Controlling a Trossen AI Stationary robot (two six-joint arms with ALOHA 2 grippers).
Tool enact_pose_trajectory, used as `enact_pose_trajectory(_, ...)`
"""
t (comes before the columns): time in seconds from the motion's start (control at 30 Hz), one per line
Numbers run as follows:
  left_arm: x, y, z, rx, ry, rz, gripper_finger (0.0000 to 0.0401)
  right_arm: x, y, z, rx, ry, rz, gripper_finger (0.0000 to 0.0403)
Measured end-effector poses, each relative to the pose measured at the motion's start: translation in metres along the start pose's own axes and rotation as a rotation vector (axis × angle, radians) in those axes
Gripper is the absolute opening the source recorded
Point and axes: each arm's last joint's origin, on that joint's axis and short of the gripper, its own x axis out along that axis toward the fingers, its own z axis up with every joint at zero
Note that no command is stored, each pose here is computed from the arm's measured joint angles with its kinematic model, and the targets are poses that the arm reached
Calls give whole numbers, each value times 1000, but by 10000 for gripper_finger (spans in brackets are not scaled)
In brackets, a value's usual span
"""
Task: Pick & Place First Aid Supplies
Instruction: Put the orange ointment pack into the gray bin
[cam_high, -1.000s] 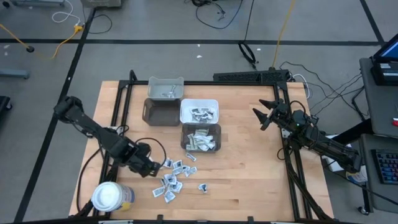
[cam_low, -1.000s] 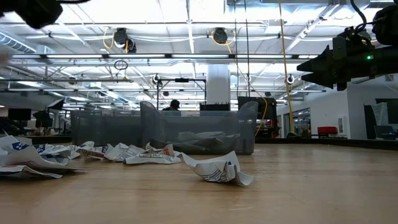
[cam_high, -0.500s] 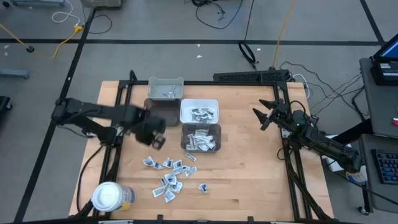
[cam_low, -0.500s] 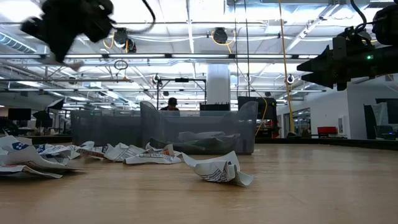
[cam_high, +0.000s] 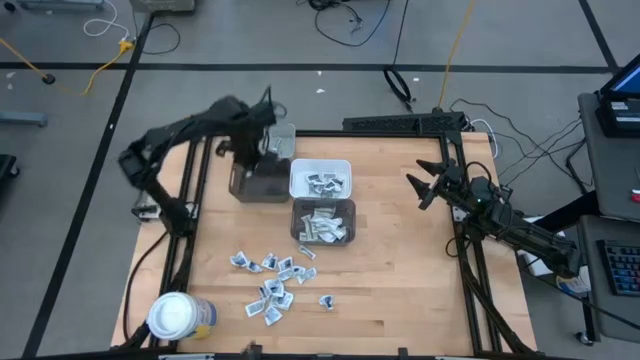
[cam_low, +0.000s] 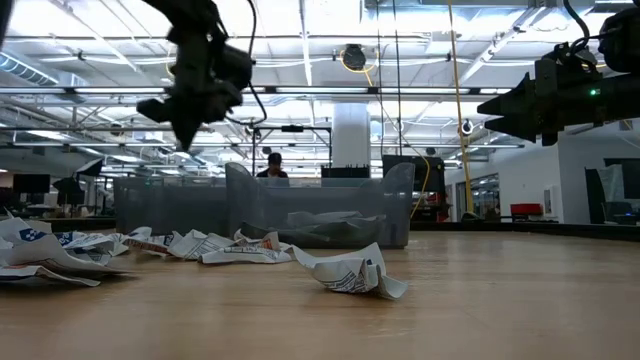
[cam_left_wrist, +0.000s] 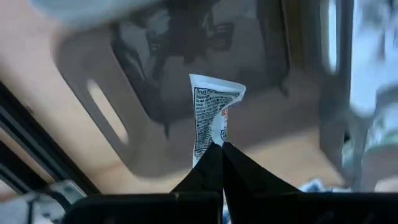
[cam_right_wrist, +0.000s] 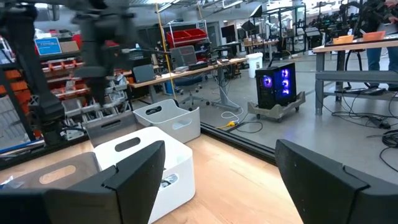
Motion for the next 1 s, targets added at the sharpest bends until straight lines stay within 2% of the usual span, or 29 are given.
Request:
enact_pose_trajectory(0.23, -17, 14, 77, -17, -22, -5, 0, 0, 0, 0, 0, 0, 0, 297)
enact_pose_trajectory(0.4, -26, 23, 114, -17, -47, 20, 0, 0, 0, 0, 0, 1, 0, 297)
enact_pose_trajectory(0.5, -20, 23, 128, -3, -71, 44, 0, 0, 0, 0, 0, 0, 0, 297)
enact_pose_trajectory(0.67, 6, 19, 143, 19, -51, 93, 0, 0, 0, 0, 0, 0, 0, 297)
enact_pose_trajectory(1.0, 54, 20, 160, 44, -14, 133, 7, 0, 0, 0, 0, 1, 0, 297)
